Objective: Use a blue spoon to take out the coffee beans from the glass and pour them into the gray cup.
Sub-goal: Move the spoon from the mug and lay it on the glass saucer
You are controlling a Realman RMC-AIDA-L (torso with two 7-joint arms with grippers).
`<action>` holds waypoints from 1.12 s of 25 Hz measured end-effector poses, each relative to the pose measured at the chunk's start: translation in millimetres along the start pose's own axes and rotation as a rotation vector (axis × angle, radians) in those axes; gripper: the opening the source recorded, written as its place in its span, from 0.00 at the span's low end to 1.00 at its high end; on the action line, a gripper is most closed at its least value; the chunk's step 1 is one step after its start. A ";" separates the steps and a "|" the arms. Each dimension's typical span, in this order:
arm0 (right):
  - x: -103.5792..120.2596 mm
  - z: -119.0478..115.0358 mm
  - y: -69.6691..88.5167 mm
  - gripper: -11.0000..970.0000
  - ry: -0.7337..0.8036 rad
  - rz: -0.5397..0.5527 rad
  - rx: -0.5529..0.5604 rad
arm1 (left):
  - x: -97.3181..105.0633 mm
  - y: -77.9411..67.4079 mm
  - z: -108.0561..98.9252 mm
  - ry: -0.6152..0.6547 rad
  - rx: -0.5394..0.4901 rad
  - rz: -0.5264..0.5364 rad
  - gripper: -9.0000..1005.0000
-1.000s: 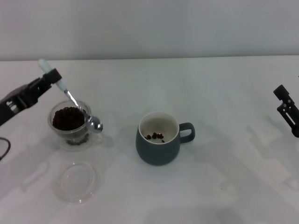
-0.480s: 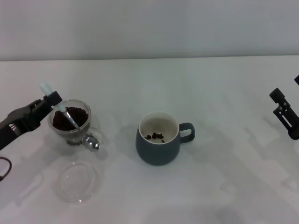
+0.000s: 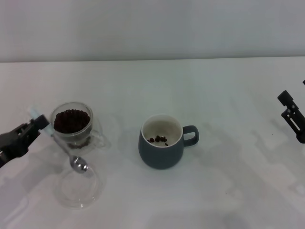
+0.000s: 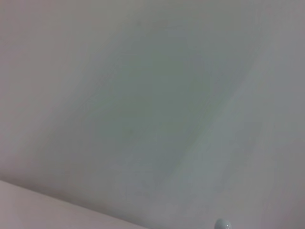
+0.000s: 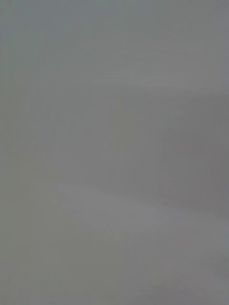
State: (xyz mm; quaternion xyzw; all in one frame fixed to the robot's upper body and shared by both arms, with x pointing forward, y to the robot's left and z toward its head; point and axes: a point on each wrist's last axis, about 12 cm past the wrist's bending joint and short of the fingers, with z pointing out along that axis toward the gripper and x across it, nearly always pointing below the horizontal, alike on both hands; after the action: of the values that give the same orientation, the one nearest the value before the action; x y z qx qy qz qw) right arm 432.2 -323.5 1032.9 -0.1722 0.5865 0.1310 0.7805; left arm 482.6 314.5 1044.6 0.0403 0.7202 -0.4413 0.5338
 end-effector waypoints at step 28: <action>0.8 -0.2 9.3 0.67 -0.001 0.026 -0.041 | 42.0 5.2 -4.5 0.104 -0.084 -0.062 0.16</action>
State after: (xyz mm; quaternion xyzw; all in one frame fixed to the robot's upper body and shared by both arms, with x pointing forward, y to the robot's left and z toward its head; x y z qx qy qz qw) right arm 428.5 -315.1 1031.1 -0.1806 0.5852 0.1531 0.7755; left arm 464.1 303.4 1008.0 0.0185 0.7657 -0.4241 0.4832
